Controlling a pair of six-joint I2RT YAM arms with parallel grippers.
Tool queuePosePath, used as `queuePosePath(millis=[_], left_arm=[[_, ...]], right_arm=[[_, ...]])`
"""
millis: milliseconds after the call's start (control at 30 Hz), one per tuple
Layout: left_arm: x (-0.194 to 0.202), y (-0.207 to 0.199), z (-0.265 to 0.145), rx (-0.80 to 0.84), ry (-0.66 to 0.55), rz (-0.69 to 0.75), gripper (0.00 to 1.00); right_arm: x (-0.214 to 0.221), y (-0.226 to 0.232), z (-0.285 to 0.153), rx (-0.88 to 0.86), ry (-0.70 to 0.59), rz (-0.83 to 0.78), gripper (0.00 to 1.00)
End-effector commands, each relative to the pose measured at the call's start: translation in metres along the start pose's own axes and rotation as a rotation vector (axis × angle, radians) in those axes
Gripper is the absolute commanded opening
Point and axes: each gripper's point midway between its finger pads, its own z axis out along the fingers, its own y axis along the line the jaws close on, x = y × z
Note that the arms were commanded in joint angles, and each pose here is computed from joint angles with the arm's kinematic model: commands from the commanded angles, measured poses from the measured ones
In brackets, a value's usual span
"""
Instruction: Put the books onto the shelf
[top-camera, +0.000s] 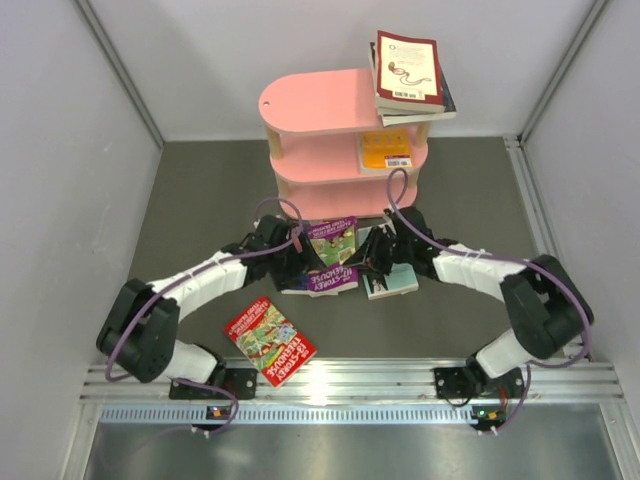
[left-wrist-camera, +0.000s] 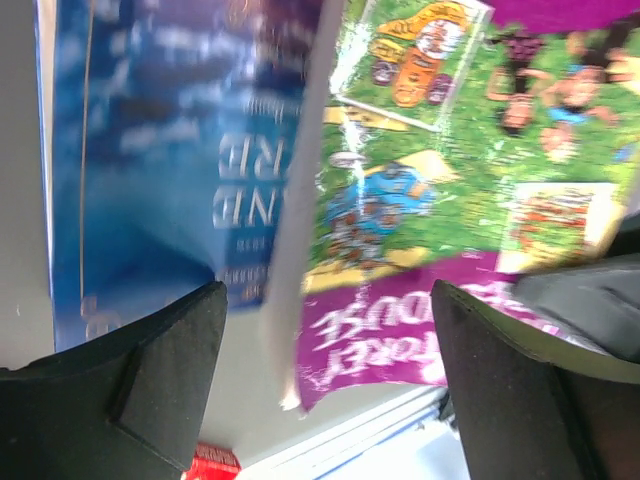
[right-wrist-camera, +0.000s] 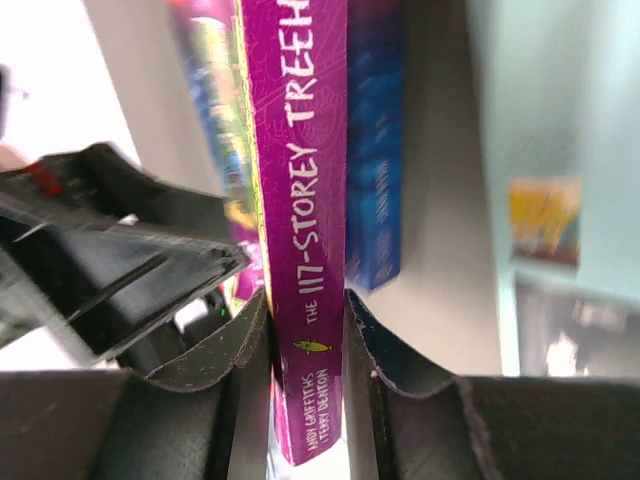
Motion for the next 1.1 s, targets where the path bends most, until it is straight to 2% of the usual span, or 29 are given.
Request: queuePosePath(millis=[0,133,267,467,700,767,800,833,933,1033,1067], left_arm=[[0.004,-0.013,-0.022,0.093,-0.027,-0.03,0.89],[0.01,-0.022,-0.037,0.2,-0.055,-0.079,0.9],[0.007,-0.029,-0.052,0.302,-0.114,-0.192,0.91],[-0.005,-0.047,-0.081,0.435,-0.201,-0.275,0.91],[-0.026,-0.079,-0.136,0.566,-0.328,-0.302,0.91],[-0.03,-0.07,-0.146,0.497,-0.368,-0.295,0.9],[-0.035,-0.082,-0.166,0.511,-0.387,-0.273,0.9],[-0.037,-0.063,-0.165,0.405,-0.422,-0.256,0.9],[-0.041,-0.073,-0.195,0.429,-0.471,-0.173,0.92],[-0.035,-0.084,-0.201,0.479,-0.445,-0.115,0.95],[-0.028,-0.089,-0.195,0.496,-0.394,-0.095,0.95]], right_arm=[[-0.006,0.061,-0.041,-0.134,-0.053,-0.151,0.0],[0.0,0.102,-0.08,-0.254,-0.071,-0.155,0.0],[0.004,0.145,-0.116,-0.438,-0.088,-0.071,0.0],[0.013,0.165,-0.142,-0.585,-0.07,0.05,0.0],[0.022,0.145,-0.142,-0.49,-0.072,0.024,0.0],[0.02,0.136,-0.141,-0.418,-0.093,0.014,0.0],[0.02,0.129,-0.14,-0.372,-0.096,0.021,0.0],[0.02,0.126,-0.139,-0.352,-0.094,0.018,0.0],[0.023,0.123,-0.139,-0.315,-0.074,-0.001,0.0],[0.022,0.123,-0.138,-0.307,-0.071,0.003,0.0],[0.021,0.127,-0.139,-0.317,-0.075,0.001,0.0]])
